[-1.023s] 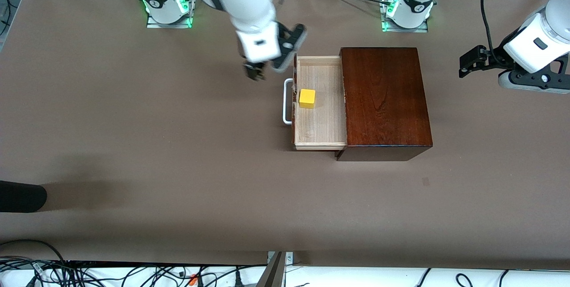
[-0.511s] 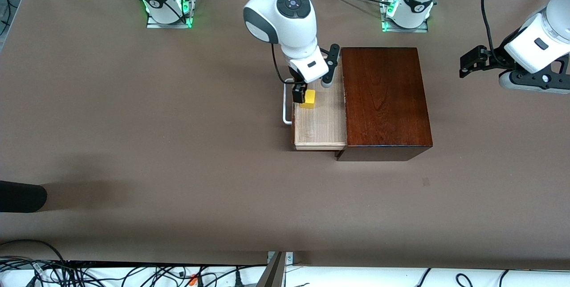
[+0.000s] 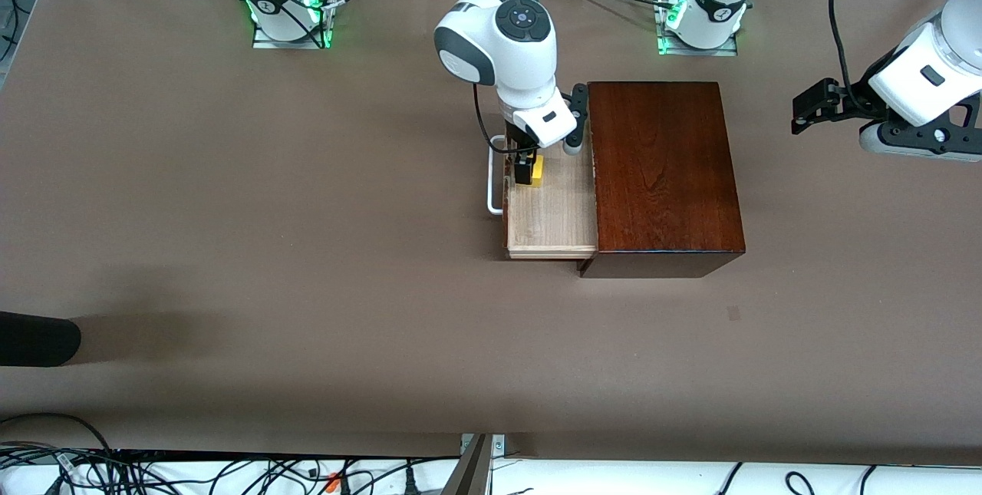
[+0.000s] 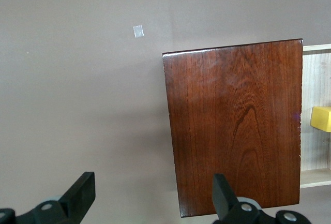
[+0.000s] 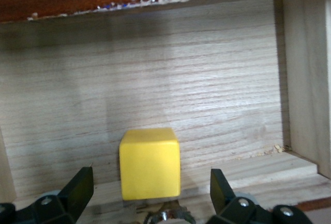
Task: Open drawer, take yellow block, close drawer
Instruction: 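Lower the right gripper and grasp the yellow cube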
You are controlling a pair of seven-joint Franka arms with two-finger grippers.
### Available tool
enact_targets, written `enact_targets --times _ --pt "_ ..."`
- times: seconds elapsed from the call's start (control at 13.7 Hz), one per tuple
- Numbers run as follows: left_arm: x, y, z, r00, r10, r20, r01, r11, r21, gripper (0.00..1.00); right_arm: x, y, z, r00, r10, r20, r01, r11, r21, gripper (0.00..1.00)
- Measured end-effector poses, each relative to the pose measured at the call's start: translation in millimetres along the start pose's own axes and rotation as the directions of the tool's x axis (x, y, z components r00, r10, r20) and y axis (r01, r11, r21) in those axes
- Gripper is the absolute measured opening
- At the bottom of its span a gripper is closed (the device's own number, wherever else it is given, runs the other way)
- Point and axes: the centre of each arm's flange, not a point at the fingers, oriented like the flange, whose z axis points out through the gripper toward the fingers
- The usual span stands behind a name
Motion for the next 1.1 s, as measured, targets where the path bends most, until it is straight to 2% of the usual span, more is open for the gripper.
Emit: enact_targets --times 0.44,0.58,0.66,0.8,0.88,1.1 --pt "0 0 0 1.0 0.0 0.0 0.0 1.0 0.0 1.0 -1 -5 25 0.999 -0.024 0.037 0.024 1.0 -0.003 1.0" --pt "0 0 0 1.0 0.0 0.0 0.0 1.0 0.0 1.0 -1 -5 27 0.999 -0.024 0.04 0.025 1.0 -0.003 0.95" --pt "0 0 0 1.0 0.0 -0.002 0.0 1.0 0.0 1.0 -1 -6 27 0.999 -0.026 0.039 0.026 1.0 -0.003 0.88" --pt "1 0 -1 1.0 0.0 -0.008 0.0 1.0 0.0 1.0 1 -9 26 0.999 -0.03 0.038 0.03 1.0 -0.003 0.62" --pt "1 0 -1 1.0 0.0 -0.009 0.0 1.0 0.0 1.0 2 -9 25 0.999 -0.03 0.037 0.03 1.0 -0.003 0.56" --pt "2 0 -1 1.0 0.0 -0.014 0.0 1.0 0.0 1.0 2 -5 20 0.999 -0.024 0.045 0.024 1.0 -0.005 0.56"
